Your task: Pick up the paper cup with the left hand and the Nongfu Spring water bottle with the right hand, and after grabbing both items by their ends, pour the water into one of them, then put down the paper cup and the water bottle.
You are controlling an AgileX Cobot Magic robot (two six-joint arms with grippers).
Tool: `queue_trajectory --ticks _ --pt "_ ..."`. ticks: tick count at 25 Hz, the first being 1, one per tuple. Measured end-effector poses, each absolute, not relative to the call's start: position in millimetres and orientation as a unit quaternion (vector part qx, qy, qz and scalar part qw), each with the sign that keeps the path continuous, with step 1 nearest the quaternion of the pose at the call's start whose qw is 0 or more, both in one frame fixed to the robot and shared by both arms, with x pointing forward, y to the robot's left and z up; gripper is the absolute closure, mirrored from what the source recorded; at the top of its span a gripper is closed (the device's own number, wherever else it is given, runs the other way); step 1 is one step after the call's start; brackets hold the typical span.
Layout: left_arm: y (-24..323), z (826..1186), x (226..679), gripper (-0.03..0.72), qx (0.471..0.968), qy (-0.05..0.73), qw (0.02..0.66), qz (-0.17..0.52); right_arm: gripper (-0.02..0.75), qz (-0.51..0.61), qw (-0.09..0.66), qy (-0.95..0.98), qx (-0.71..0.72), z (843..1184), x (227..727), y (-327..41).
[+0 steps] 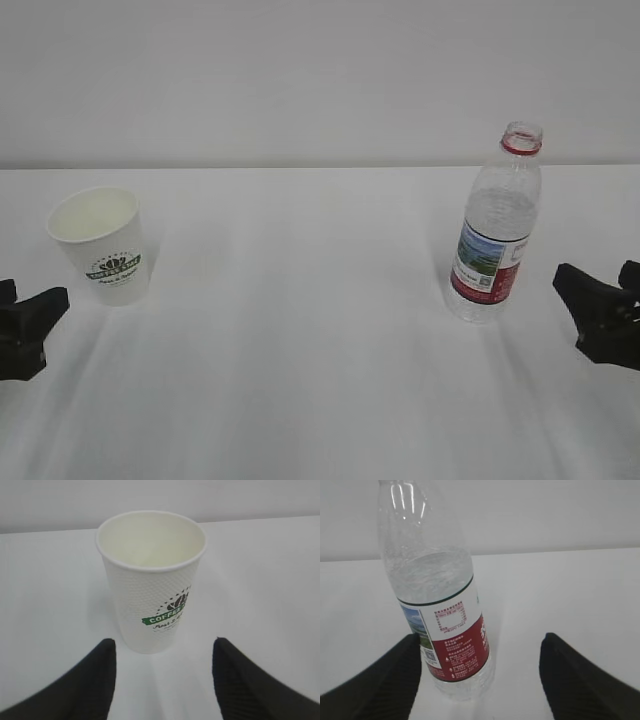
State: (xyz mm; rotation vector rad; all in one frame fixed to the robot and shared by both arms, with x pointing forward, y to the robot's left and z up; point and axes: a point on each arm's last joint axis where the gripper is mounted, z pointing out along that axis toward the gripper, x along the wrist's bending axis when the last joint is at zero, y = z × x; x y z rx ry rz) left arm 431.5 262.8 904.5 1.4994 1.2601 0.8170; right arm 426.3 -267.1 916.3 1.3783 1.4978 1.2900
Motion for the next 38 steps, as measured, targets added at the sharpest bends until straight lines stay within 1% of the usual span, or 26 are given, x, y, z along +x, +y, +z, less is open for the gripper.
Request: queue_trajectory --ticks 4,9,13,21,28,38 --pt "262 907 437 0.244 0.613 0.514 0.494 0.341 0.178 0.504 0.361 0.577 0.531 918 430 -267" --pt "262 908 439 0.244 0.611 0.512 0.496 0.343 0.127 0.513 0.363 0.579 0.519 922 435 -264" --pt "262 908 439 0.244 0.611 0.512 0.496 0.343 0.112 0.516 0.354 0.592 0.508 919 442 -260" --pt "262 908 439 0.244 0.620 0.502 0.490 0.351 0.109 0.485 0.304 0.637 0.516 884 462 -252" --pt "262 908 439 0.244 0.620 0.503 0.488 0.352 0.108 0.486 0.304 0.638 0.515 878 476 -250" --pt "259 885 458 0.244 0.636 0.520 0.465 0.331 0.108 0.487 0.303 0.638 0.514 873 487 -248"
